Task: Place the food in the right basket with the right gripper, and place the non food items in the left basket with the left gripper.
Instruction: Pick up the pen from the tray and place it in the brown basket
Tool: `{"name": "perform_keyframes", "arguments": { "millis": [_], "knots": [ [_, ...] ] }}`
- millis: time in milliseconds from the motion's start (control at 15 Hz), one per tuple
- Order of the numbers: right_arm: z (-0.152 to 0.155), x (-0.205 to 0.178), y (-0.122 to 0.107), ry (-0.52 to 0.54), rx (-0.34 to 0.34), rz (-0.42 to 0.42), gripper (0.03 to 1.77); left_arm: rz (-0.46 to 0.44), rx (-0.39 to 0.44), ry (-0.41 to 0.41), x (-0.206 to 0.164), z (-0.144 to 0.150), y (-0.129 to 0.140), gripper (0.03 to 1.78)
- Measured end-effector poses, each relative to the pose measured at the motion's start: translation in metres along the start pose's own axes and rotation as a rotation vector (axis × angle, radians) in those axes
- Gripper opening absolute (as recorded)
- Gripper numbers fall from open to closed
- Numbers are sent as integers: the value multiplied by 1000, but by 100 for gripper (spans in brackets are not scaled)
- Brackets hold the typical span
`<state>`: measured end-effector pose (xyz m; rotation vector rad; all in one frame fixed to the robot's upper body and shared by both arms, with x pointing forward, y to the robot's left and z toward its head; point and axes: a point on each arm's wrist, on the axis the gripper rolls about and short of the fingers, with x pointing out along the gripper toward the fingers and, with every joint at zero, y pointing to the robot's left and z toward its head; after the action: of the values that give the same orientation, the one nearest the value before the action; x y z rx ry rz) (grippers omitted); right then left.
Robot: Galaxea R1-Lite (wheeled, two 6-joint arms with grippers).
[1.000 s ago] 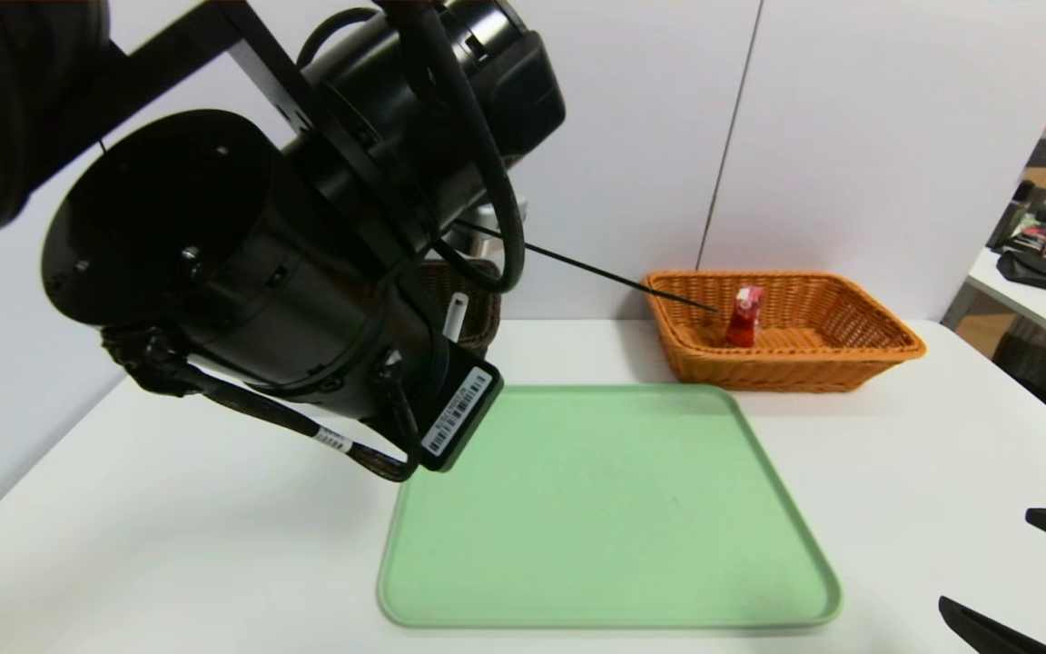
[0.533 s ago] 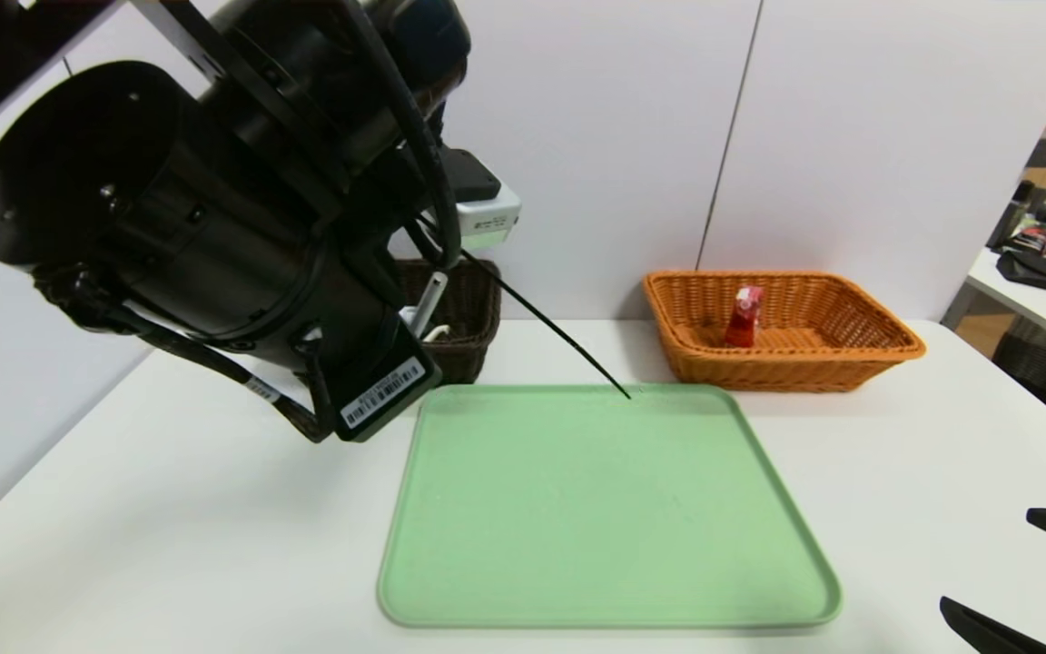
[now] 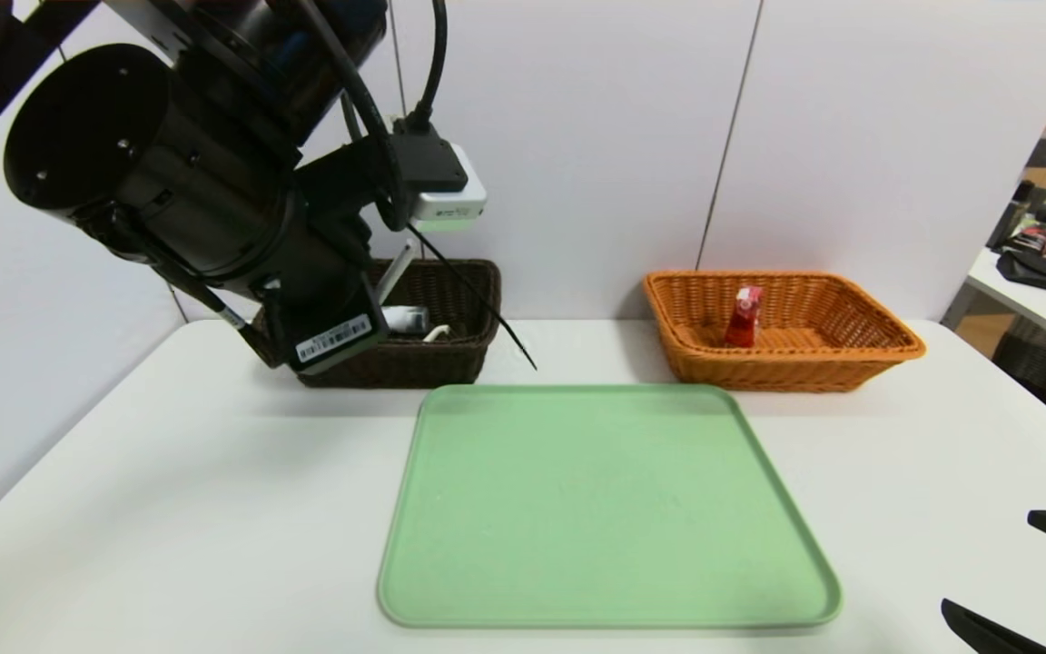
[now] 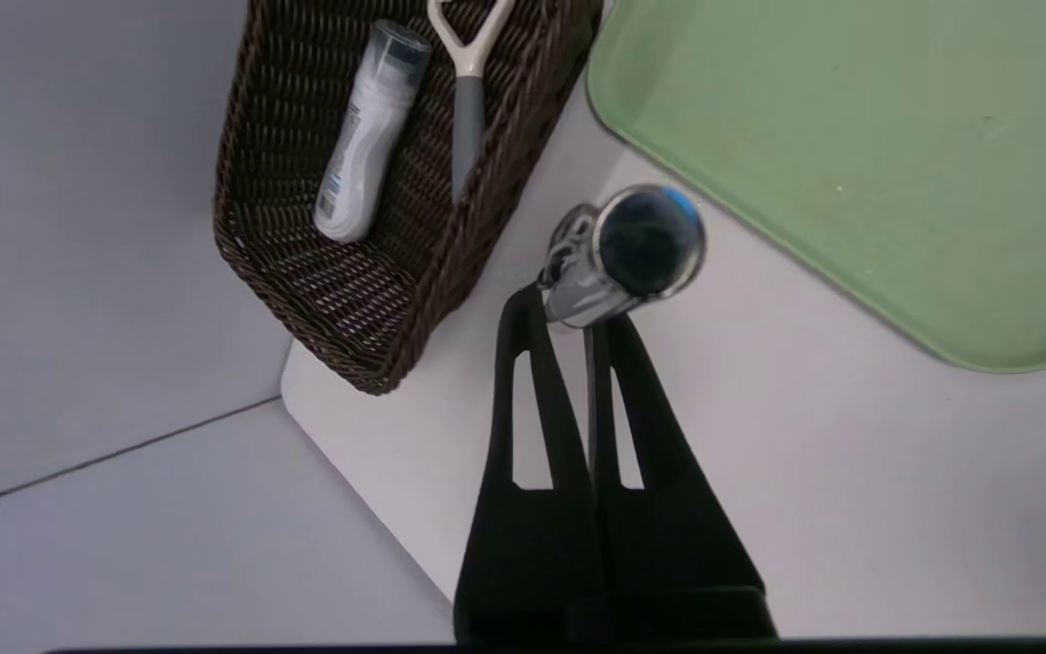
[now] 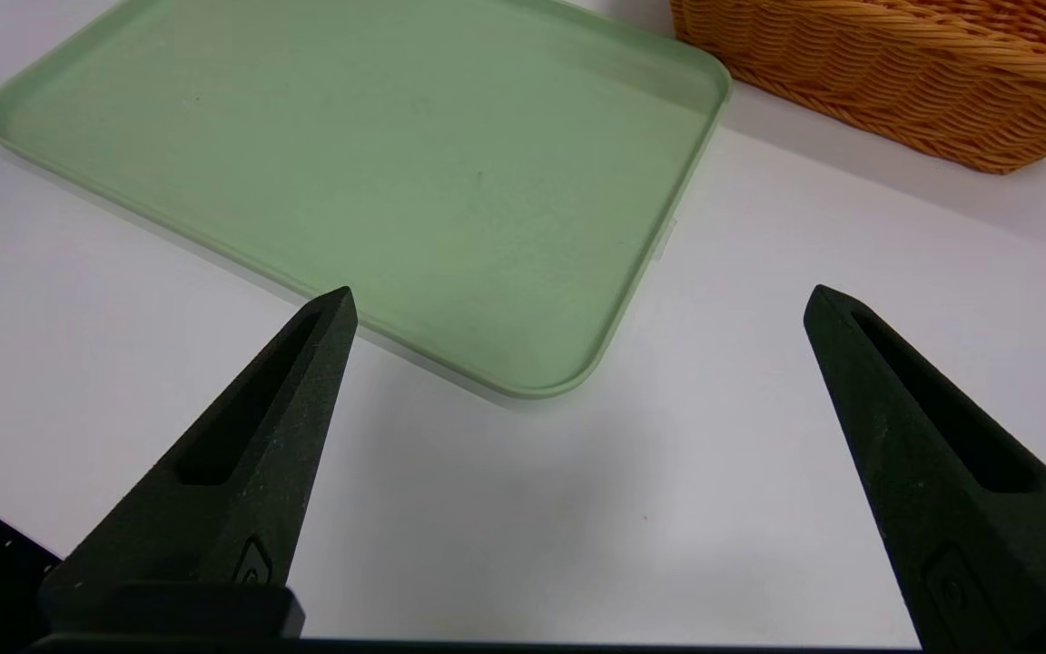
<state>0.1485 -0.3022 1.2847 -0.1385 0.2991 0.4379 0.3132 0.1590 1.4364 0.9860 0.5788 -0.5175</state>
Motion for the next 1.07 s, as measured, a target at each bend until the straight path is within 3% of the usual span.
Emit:
{"name": "perform_keyframes", "arguments": {
  "millis": [800, 1067],
  "knots": [
    [-1, 0, 0, 5, -1, 0, 170, 157, 327, 2, 50, -14, 55, 5],
    [-3, 0, 0, 8, -1, -1, 170, 210, 359, 17, 78, -18, 68, 5]
  ]
}}
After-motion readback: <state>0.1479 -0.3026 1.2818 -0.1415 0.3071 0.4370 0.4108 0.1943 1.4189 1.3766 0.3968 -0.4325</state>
